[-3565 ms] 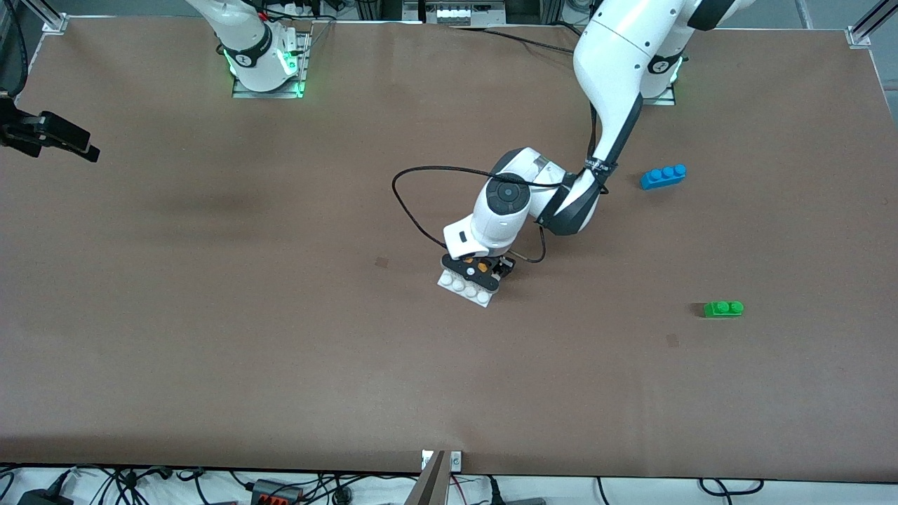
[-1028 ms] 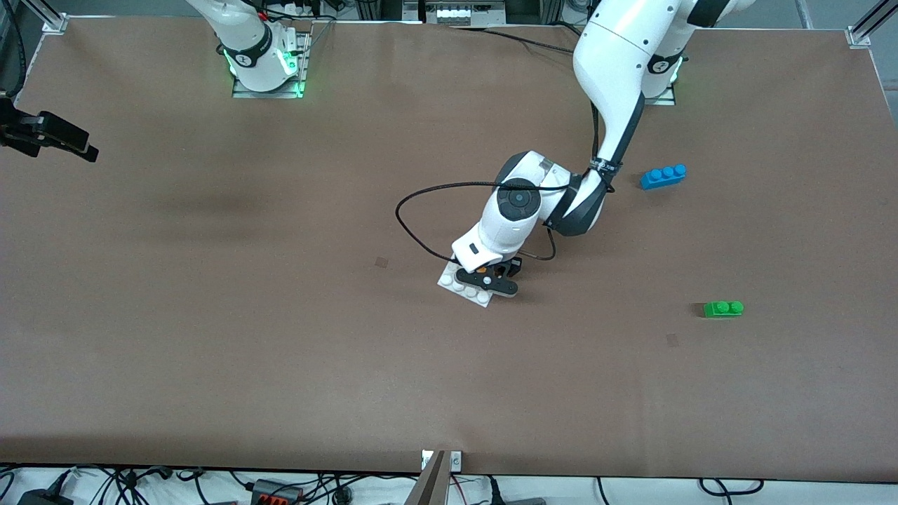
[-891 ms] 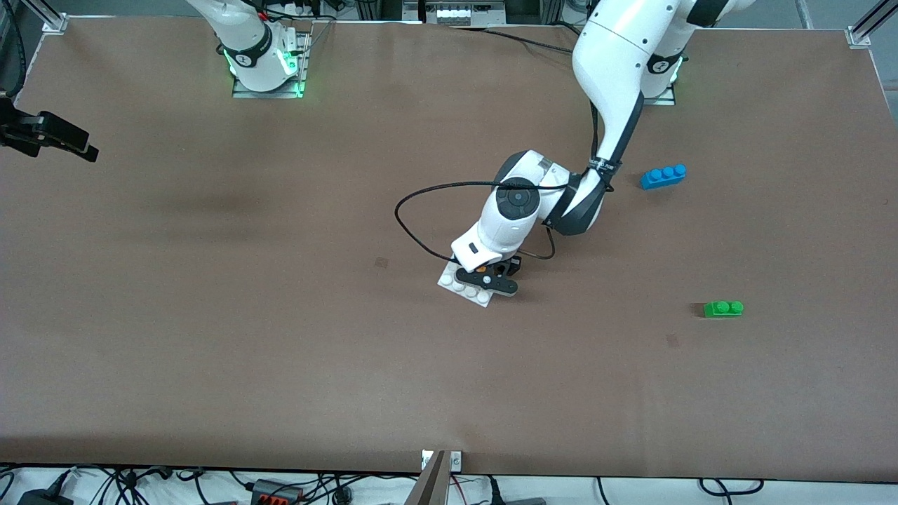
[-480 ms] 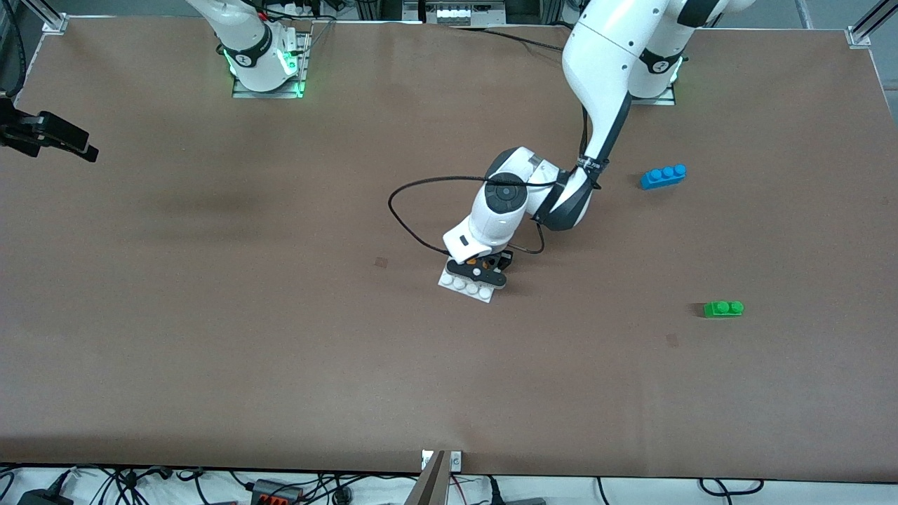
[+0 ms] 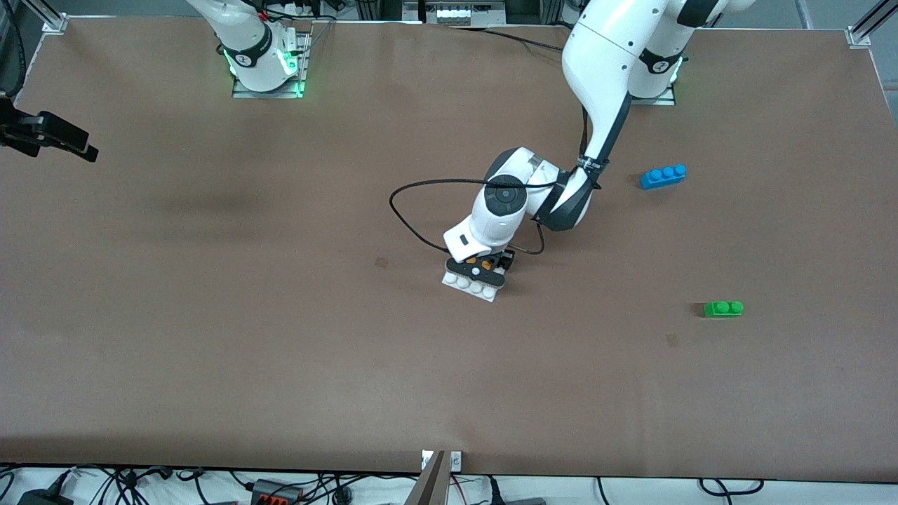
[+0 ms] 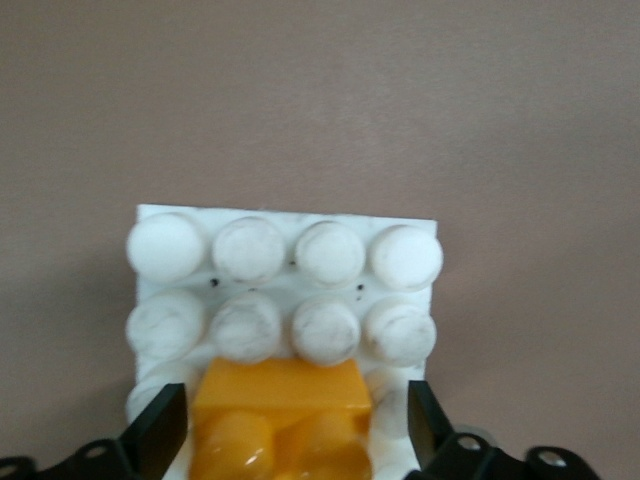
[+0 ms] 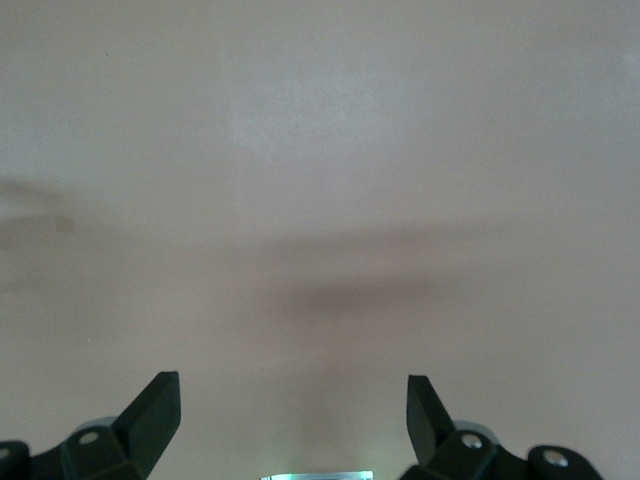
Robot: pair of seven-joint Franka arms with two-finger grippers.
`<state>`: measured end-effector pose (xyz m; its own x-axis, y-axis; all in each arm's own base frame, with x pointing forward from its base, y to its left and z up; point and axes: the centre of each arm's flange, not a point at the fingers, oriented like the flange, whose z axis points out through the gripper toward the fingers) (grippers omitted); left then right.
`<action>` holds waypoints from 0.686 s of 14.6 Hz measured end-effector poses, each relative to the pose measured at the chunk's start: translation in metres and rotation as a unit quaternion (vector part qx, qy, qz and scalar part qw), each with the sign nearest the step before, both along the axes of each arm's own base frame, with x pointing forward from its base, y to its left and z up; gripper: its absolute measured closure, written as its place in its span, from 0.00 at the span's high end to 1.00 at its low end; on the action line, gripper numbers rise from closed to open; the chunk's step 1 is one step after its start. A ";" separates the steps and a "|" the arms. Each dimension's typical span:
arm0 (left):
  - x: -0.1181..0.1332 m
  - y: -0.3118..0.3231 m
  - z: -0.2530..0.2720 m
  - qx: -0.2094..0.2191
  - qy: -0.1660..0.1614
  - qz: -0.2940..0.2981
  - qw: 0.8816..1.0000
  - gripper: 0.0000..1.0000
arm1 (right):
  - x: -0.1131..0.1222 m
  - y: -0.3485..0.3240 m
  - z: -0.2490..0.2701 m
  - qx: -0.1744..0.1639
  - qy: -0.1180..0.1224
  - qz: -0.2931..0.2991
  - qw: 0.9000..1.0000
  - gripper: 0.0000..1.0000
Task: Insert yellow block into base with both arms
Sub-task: 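Open the left gripper and lift it away from the block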
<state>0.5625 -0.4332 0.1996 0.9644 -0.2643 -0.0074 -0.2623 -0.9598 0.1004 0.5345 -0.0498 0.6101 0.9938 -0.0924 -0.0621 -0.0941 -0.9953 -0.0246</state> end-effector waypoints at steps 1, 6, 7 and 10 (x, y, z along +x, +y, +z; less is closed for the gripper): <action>0.010 0.006 0.012 0.002 0.010 0.005 1.000 1.00 | 0.000 0.000 0.000 0.000 0.000 0.000 1.000 1.00; 0.057 0.072 0.106 -0.027 0.041 0.060 0.997 1.00 | 0.000 0.000 0.000 0.000 0.000 0.000 1.000 1.00; 0.063 0.093 0.124 -0.027 0.046 0.072 0.996 1.00 | 0.000 0.000 0.000 0.000 0.000 0.000 1.000 1.00; 0.077 0.189 0.164 -0.022 0.071 0.131 0.989 1.00 | 0.000 0.000 0.000 0.000 0.000 0.000 1.000 1.00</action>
<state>0.6395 -0.2444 0.3634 0.9899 -0.0079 -0.1418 0.0154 -0.9867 0.1621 0.5344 -0.0501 0.6101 0.9937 -0.0928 -0.0622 -0.0945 -0.9952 -0.0246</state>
